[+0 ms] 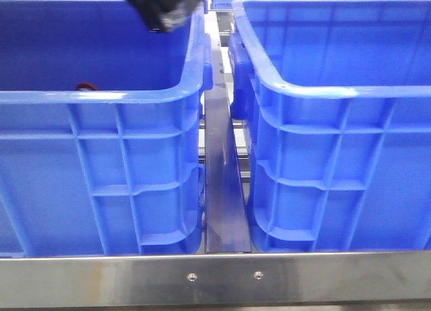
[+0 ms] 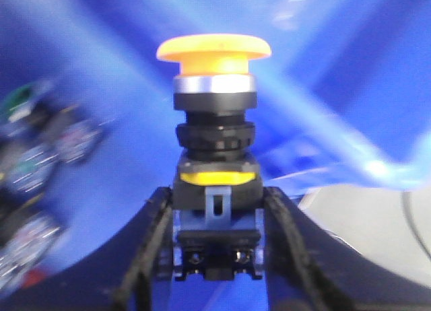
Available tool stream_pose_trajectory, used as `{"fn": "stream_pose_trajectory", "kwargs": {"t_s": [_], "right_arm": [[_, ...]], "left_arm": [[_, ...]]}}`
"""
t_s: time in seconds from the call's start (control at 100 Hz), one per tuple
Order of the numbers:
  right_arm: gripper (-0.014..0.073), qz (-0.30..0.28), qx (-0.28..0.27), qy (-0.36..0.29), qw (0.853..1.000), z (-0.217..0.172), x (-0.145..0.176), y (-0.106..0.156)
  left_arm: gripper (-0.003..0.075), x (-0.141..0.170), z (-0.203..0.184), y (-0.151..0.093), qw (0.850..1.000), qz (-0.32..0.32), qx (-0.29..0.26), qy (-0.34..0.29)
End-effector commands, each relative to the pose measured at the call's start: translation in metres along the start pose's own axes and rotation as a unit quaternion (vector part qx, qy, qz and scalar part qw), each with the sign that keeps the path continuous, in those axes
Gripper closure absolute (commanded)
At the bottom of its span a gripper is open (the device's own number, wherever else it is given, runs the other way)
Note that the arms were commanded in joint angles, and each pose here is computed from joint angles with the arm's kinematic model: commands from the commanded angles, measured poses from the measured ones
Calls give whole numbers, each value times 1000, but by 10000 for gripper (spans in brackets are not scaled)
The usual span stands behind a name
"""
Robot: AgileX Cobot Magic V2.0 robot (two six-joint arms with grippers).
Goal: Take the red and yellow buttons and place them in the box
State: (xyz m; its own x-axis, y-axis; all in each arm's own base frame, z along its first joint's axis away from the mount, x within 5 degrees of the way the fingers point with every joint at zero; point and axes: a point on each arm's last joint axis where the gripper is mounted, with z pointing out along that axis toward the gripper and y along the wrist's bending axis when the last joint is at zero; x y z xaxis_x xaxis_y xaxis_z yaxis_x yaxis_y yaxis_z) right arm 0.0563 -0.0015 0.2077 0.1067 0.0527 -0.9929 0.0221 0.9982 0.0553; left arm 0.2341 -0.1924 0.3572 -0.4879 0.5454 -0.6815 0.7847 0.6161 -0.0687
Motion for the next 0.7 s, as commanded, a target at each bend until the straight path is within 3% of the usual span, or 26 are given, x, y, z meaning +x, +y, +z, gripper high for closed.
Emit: {"fn": "stream_pose_trajectory", "kwargs": {"t_s": [0.0,0.44,0.69], "right_arm": [[698,-7,-6,-46,999,-2,-6,1],[698,-7,-7,-51,999,-2,-8,1],[698,-6,6,-6,1000,-7,-41,1]], "left_arm": [[594,-15,-18,-18,998,16,12,-62],[594,-15,-17,-27,998,26,23,-60],[597,-15,-17,-27,998,26,23,-60]]}}
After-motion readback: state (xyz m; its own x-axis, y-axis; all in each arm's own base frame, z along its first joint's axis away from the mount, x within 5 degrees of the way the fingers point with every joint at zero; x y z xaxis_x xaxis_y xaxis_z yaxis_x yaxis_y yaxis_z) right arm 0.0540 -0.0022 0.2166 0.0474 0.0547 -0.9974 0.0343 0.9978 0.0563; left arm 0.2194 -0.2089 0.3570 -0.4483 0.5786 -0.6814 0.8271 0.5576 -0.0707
